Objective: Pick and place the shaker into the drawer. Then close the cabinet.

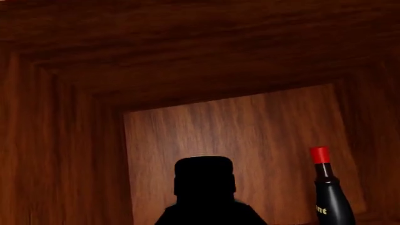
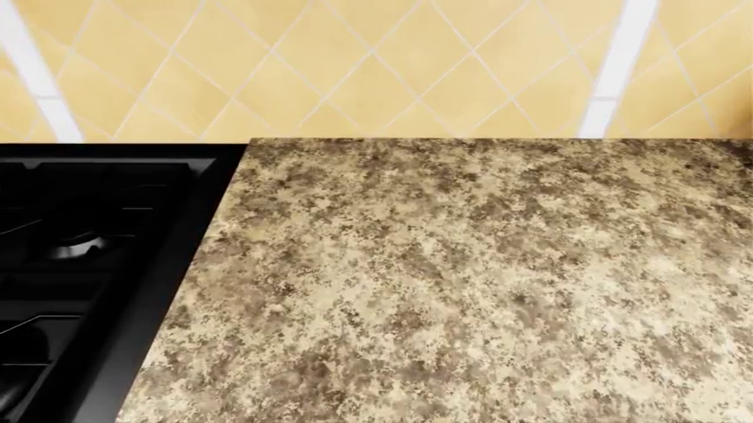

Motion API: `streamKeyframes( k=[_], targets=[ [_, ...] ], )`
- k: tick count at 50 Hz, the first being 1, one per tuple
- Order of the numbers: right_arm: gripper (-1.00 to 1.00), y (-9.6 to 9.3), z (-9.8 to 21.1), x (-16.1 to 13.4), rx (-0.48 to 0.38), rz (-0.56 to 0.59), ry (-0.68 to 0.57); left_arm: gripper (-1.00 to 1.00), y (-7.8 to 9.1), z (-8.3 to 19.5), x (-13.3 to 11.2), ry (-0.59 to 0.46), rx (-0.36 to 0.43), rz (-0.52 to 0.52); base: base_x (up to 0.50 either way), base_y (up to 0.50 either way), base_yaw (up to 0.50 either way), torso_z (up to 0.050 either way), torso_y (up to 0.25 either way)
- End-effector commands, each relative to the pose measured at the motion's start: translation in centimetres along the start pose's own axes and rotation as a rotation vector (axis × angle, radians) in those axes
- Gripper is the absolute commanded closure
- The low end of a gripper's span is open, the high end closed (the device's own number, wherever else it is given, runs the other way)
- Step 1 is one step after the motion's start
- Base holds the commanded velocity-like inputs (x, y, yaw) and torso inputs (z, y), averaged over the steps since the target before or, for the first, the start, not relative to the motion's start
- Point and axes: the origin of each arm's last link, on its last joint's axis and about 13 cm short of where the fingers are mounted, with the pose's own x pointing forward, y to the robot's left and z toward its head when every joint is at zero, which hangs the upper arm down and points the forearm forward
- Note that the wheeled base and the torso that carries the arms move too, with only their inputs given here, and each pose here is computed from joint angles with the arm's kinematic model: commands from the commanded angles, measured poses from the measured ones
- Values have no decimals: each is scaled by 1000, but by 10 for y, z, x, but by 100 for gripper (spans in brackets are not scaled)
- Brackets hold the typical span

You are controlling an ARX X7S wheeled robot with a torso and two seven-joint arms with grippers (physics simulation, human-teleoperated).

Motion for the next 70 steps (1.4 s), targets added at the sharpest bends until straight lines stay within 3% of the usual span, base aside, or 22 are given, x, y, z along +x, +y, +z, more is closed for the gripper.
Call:
streamKeyframes(
  k=[1, 10, 34, 70],
  targets=[
    [-100, -12, 2, -12, 27, -92, 32, 100, 0, 12, -4, -74, 5, -13, 0, 0, 0, 0, 0],
    [-100, -8, 2, -25, 103, -110, 114, 100, 2, 13, -5, -72, 26, -2, 0, -1, -2, 0, 0],
    [-100, 1, -5, -13, 43, -90, 145, 100, 5, 7, -2, -34, 37, 10, 0, -1, -1, 0, 0],
    [-100, 21, -23, 6, 88, 10, 196, 100, 5, 7, -3, -19, 46, -9, 0, 0, 0, 0, 0]
  ],
)
